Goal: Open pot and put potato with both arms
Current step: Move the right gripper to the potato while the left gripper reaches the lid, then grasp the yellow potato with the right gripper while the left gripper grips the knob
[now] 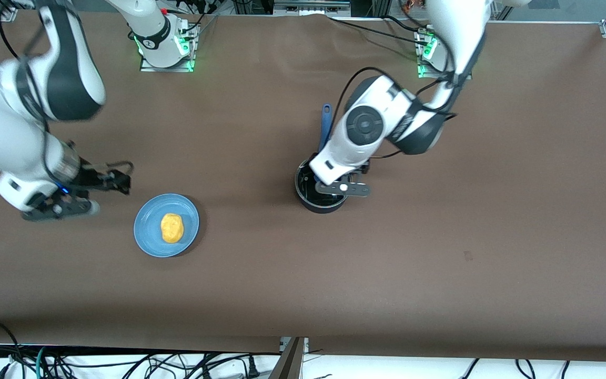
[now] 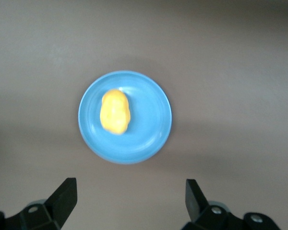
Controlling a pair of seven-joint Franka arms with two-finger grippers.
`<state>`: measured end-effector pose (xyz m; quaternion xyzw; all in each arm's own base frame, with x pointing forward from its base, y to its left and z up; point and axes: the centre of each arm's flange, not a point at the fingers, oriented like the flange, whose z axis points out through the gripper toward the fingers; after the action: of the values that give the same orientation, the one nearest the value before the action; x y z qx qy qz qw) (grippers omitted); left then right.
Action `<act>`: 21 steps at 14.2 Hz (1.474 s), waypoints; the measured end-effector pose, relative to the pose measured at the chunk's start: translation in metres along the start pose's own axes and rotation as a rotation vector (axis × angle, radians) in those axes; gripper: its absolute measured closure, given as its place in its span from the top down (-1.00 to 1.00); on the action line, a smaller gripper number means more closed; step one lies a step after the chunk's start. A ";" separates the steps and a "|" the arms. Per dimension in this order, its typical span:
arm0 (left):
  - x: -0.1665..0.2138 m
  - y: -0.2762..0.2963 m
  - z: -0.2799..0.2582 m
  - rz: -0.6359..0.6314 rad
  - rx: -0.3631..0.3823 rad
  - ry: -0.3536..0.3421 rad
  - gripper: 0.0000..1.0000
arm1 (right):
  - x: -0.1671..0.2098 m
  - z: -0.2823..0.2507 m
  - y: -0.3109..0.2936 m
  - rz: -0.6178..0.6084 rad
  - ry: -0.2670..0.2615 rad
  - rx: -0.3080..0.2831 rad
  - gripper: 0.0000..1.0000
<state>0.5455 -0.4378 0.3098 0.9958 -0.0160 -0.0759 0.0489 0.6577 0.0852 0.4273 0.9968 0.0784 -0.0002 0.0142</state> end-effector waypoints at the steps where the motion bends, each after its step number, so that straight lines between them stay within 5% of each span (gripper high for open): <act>1: -0.002 0.009 0.013 -0.002 -0.005 0.006 1.00 | 0.008 0.022 -0.001 -0.007 0.006 0.002 1.00; 7: -0.007 0.023 0.027 0.043 0.026 0.045 1.00 | 0.037 0.146 -0.020 -0.036 0.045 0.027 1.00; 14: -0.003 0.021 0.025 0.064 0.057 0.072 1.00 | 0.033 0.200 -0.029 -0.046 -0.013 0.039 1.00; 16: -0.004 0.021 0.025 0.066 0.058 0.072 0.89 | 0.031 0.210 -0.031 -0.048 -0.026 0.041 1.00; 19: -0.003 0.020 0.024 0.066 0.063 0.073 0.30 | 0.030 0.218 -0.034 -0.052 -0.036 0.045 1.00; 21: -0.003 0.020 0.023 0.066 0.067 0.068 0.20 | 0.030 0.218 -0.040 -0.060 -0.035 0.051 0.91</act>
<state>0.5384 -0.4595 0.2891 0.9978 -0.0498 -0.0397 0.0187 0.6817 0.1236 0.2087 0.9939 0.1079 -0.0199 -0.0099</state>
